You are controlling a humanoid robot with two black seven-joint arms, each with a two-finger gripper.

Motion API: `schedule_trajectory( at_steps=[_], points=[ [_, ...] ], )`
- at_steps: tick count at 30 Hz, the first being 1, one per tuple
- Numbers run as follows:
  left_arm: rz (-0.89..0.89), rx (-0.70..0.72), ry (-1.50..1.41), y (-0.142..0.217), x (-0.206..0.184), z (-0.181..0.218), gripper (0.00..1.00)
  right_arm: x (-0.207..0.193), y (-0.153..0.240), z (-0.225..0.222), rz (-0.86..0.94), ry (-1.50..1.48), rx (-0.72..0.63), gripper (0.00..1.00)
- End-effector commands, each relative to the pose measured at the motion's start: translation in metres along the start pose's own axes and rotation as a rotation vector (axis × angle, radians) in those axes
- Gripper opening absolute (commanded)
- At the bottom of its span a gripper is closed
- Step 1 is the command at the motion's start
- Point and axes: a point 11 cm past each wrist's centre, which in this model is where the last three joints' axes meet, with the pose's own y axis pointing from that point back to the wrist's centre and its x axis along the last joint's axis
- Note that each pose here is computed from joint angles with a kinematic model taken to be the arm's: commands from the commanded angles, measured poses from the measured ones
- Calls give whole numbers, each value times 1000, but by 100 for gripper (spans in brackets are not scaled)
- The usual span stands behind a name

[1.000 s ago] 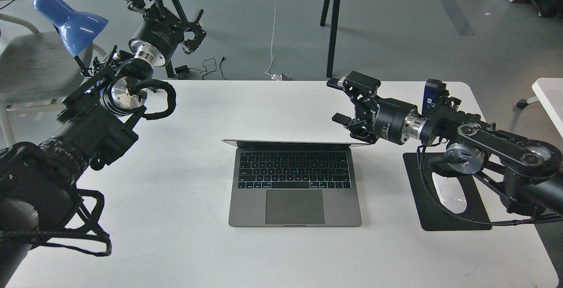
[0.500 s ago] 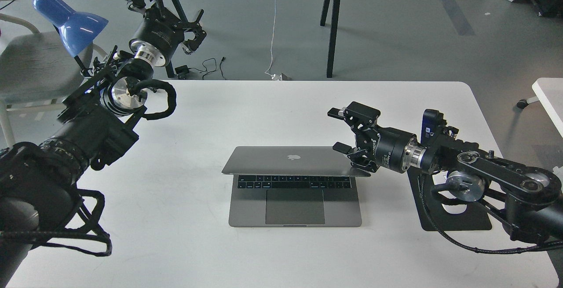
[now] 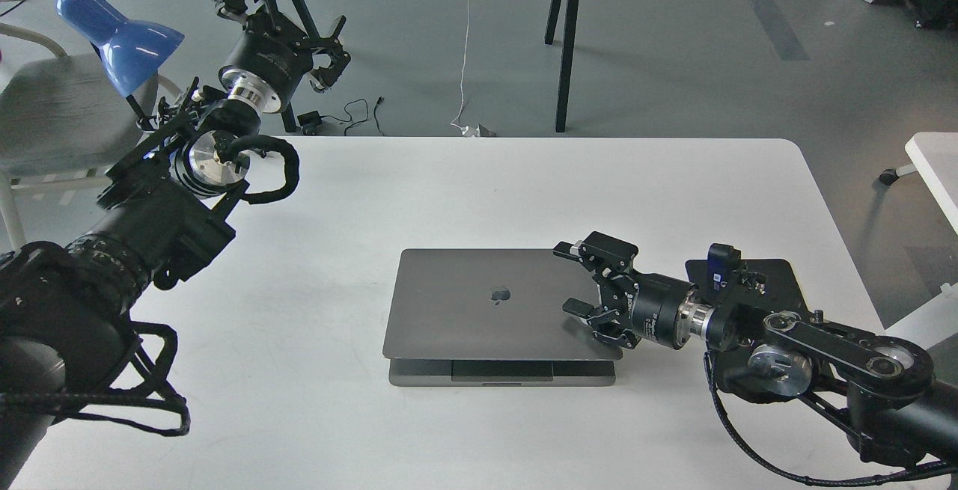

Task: Close notebook with right arm
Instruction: 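Press the closed lid flat with the right gripper, then lift the right gripper slightly off the closed laptop lid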

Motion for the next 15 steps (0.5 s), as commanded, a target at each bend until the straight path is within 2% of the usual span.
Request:
schedule_trajectory(
  at_steps=[1,15],
  points=[
    [0,1,1,0,0,-1,100,-4,0,12,-2,-15,-16,100],
    [-1,1,1,0,-1,-1,100,-10,1,41,7,-5,-79,100]
  ],
)
